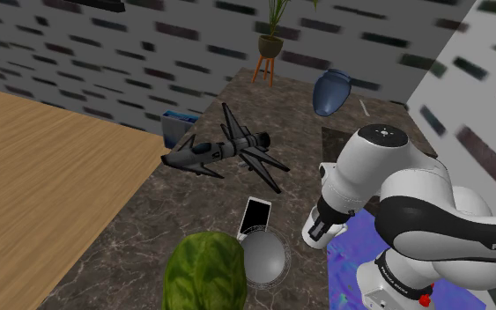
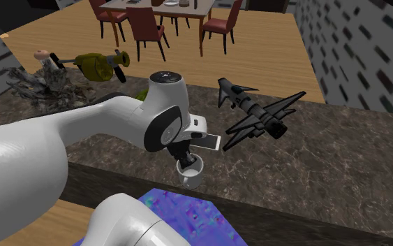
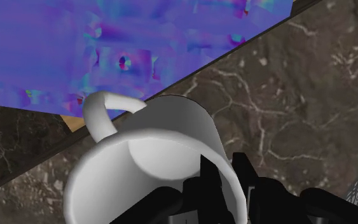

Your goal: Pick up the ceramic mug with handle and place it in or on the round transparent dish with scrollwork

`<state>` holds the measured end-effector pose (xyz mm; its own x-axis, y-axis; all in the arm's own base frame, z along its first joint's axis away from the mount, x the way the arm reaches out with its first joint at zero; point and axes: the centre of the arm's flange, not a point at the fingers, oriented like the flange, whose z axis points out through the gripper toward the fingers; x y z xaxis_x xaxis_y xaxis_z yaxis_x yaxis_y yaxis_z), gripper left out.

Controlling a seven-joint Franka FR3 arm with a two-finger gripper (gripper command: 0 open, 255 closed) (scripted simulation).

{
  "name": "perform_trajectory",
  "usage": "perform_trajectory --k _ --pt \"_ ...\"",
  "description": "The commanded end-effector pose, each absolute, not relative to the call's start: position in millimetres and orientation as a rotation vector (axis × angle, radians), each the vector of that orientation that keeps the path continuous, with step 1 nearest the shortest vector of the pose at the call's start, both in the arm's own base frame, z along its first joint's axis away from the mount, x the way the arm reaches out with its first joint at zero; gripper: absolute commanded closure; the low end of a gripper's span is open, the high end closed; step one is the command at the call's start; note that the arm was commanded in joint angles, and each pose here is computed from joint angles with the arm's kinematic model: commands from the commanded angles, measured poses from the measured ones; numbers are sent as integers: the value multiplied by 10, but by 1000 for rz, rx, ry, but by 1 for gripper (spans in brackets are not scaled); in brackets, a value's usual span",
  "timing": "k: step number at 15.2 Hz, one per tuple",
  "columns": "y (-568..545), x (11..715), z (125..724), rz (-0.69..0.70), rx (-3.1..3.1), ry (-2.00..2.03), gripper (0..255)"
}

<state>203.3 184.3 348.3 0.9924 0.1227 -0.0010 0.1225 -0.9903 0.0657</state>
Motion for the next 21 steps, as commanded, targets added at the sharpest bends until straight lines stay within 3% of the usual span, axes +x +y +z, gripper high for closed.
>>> perform_trajectory --k 1,21 --pt "1843 2033 3484 5 3070 189 255" --pt "1843 2033 4328 5 3070 189 255"
